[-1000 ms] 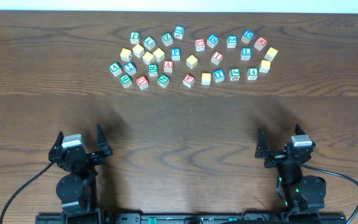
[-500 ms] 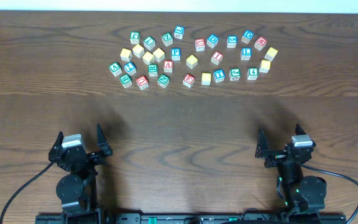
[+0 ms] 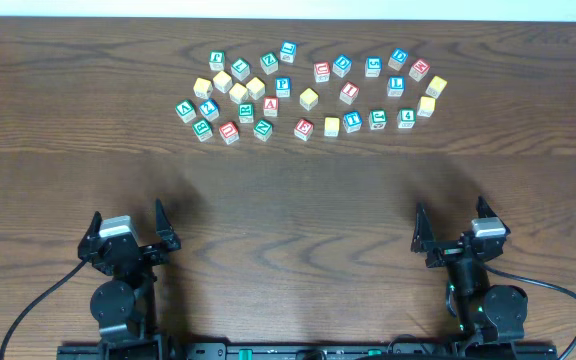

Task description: Spell out AI2

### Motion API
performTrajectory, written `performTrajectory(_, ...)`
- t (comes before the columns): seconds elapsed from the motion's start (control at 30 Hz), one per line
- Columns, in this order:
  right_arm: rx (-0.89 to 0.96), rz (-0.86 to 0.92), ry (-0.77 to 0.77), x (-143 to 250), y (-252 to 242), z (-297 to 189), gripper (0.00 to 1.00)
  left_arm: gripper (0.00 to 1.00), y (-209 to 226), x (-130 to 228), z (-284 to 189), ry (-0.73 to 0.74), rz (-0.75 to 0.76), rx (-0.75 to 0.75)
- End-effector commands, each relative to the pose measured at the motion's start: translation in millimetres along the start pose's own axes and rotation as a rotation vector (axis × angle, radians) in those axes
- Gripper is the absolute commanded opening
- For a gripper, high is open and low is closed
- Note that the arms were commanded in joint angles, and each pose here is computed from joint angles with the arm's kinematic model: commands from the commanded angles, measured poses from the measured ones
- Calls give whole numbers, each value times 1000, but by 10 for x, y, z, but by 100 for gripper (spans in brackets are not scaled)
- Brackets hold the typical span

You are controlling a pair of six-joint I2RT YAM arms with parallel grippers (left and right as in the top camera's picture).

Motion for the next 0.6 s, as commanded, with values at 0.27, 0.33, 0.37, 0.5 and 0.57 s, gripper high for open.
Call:
performTrajectory(0.27,-31,6,-65,-325,98,-54,99,100,63,-210,-52,-29,12,-27)
performTrajectory(0.33,-31,6,-66,-370,108,-54,99,100,70,-255,-55,-29,12,-27)
performTrajectory(0.37,-31,6,-65,-392,114,-52,99,100,75,-284,-56,-28,12,-27)
performTrajectory(0.5,-27,-5,-50,-485,134,-27,99,100,87,-373,-44,-14,13,-25)
performTrajectory(0.57,-25,-12,-45,-535,146,-10,99,100,94,-421,-30,-3,14,-23)
Point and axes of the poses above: each gripper's point midway between its finger pads, its own z axis out along the fingers, its own y axis along the line the jaws close on, x = y × z, the point moved 3 cm from there along -z, back along the fingers, and after that the axes turned 11 degrees about z, right-handed, at the moved point
